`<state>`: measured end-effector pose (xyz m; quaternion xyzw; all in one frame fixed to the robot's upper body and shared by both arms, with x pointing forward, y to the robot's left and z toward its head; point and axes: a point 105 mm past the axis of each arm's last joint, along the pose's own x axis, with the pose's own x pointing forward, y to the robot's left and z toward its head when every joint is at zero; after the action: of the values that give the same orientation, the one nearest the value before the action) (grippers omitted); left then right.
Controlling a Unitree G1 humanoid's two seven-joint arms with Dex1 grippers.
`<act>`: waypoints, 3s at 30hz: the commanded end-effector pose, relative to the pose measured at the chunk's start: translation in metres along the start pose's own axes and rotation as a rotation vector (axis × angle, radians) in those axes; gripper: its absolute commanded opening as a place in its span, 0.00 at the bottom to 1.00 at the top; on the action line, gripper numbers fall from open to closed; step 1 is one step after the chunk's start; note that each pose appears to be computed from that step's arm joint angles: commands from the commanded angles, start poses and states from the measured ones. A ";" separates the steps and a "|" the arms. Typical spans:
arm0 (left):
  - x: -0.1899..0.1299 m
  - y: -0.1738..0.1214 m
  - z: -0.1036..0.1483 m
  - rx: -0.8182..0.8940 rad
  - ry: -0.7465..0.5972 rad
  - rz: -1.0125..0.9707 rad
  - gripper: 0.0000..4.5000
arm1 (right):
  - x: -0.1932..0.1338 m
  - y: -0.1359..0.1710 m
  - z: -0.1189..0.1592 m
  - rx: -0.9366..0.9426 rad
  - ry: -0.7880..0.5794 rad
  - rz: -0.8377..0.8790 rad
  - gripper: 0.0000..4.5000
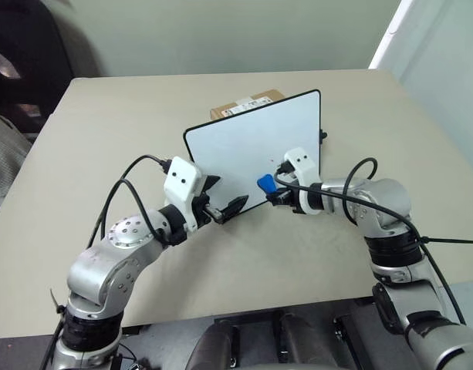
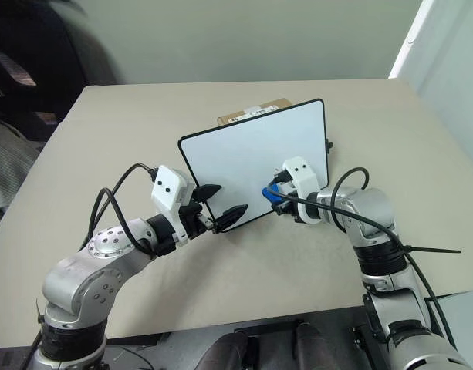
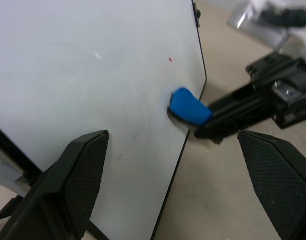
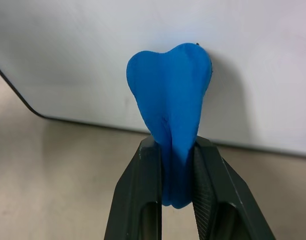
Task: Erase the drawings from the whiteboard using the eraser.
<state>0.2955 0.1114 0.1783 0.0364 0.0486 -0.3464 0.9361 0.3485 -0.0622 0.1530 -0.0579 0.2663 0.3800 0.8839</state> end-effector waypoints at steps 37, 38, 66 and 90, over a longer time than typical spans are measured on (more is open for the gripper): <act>-0.002 -0.003 0.006 0.018 -0.030 -0.010 1.00 | -0.014 -0.028 0.007 0.028 -0.045 -0.106 0.13; -0.002 -0.003 0.006 0.018 -0.029 -0.009 1.00 | -0.012 -0.027 0.002 0.029 -0.028 -0.097 0.13; -0.002 -0.002 0.003 0.004 -0.034 -0.006 1.00 | -0.040 -0.047 0.077 -0.024 -0.304 -0.202 0.13; -0.002 -0.002 0.004 0.017 -0.028 -0.032 1.00 | -0.060 -0.041 0.008 -0.006 -0.109 -0.199 0.13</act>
<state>0.2937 0.1116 0.1723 0.0300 0.0537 -0.3577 0.9318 0.3525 -0.1200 0.1707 -0.0646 0.2347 0.2946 0.9241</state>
